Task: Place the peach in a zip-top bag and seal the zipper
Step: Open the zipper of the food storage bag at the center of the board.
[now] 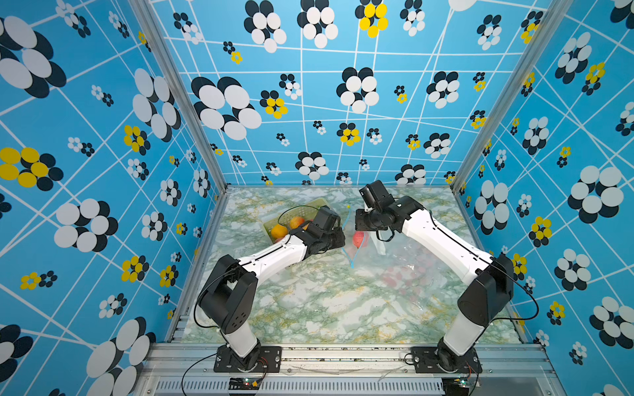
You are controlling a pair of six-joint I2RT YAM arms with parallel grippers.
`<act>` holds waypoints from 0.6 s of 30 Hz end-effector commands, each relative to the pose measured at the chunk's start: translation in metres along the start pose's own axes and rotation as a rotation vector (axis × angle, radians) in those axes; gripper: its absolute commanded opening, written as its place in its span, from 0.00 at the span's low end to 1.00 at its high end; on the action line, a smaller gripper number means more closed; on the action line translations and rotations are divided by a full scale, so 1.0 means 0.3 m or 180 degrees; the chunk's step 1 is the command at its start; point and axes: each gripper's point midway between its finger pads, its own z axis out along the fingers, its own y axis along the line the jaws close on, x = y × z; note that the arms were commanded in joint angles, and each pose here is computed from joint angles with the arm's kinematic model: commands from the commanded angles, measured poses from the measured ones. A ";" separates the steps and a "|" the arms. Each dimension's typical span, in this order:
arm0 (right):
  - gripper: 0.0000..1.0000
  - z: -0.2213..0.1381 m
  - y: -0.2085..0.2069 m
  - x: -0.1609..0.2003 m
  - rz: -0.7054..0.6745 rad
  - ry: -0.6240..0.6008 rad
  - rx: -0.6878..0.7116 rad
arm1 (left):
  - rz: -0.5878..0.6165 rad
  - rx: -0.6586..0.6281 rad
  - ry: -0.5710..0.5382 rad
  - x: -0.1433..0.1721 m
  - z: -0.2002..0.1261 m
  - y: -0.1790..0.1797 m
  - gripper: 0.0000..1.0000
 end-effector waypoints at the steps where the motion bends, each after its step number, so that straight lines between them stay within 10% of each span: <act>1: 0.00 -0.030 -0.028 0.025 0.0017 0.0015 0.0108 | 0.0019 0.0182 -0.0014 -0.022 0.017 -0.055 0.22; 7: 0.04 -0.017 -0.065 0.047 0.0012 0.0086 0.0297 | 0.0028 0.0330 -0.0090 -0.047 0.007 -0.095 0.00; 18: 0.42 -0.015 -0.053 0.076 0.0083 0.0134 0.0316 | 0.0014 0.0401 -0.0170 -0.059 -0.012 -0.124 0.00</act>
